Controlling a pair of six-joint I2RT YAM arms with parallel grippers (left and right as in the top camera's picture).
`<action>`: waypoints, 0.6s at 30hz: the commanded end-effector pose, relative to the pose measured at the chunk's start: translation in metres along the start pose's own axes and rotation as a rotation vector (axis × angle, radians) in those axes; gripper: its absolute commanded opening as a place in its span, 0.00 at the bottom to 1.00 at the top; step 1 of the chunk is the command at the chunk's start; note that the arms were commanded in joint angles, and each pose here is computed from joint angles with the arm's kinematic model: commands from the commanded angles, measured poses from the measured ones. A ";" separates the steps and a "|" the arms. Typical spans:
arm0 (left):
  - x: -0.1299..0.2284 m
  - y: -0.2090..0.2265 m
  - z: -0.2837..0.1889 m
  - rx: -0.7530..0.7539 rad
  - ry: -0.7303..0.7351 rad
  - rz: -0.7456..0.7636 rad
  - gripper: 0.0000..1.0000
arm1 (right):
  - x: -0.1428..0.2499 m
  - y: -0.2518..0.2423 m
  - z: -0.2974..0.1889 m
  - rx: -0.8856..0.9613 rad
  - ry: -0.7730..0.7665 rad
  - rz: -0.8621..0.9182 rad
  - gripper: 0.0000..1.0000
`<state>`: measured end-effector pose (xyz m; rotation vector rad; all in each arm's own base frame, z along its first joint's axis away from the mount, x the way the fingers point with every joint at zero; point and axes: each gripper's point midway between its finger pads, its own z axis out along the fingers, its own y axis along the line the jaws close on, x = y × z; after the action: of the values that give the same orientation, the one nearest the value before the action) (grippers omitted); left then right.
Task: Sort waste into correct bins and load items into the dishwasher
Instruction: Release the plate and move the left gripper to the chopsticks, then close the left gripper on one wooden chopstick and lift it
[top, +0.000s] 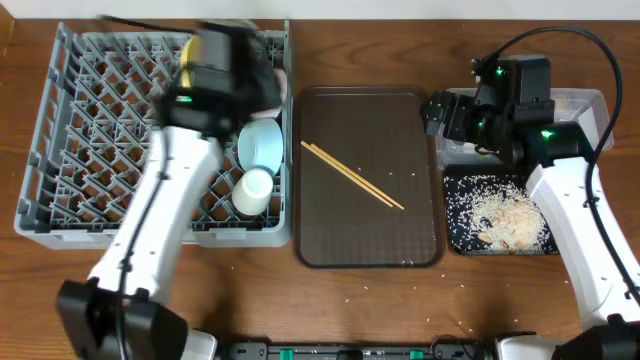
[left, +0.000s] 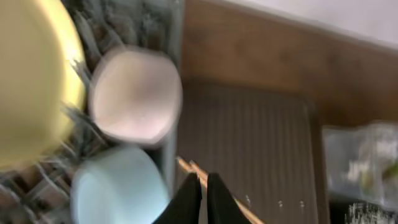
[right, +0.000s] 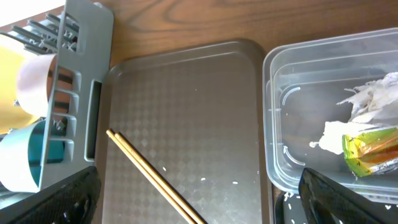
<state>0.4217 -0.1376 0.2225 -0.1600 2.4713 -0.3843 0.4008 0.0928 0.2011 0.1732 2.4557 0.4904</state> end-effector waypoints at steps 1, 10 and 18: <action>0.030 -0.004 0.021 -0.193 0.017 -0.105 0.08 | -0.005 0.002 -0.003 0.002 -0.014 -0.005 0.99; 0.092 -0.055 0.105 -0.207 0.086 -0.120 0.27 | -0.005 0.002 -0.003 0.002 -0.014 -0.005 0.99; 0.130 -0.044 0.146 -0.271 0.170 -0.333 0.30 | -0.005 0.002 -0.003 0.002 -0.014 -0.005 0.99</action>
<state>0.4068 -0.2391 0.0669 -0.5041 2.6625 -0.1858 0.4008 0.0929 0.2011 0.1726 2.4557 0.4907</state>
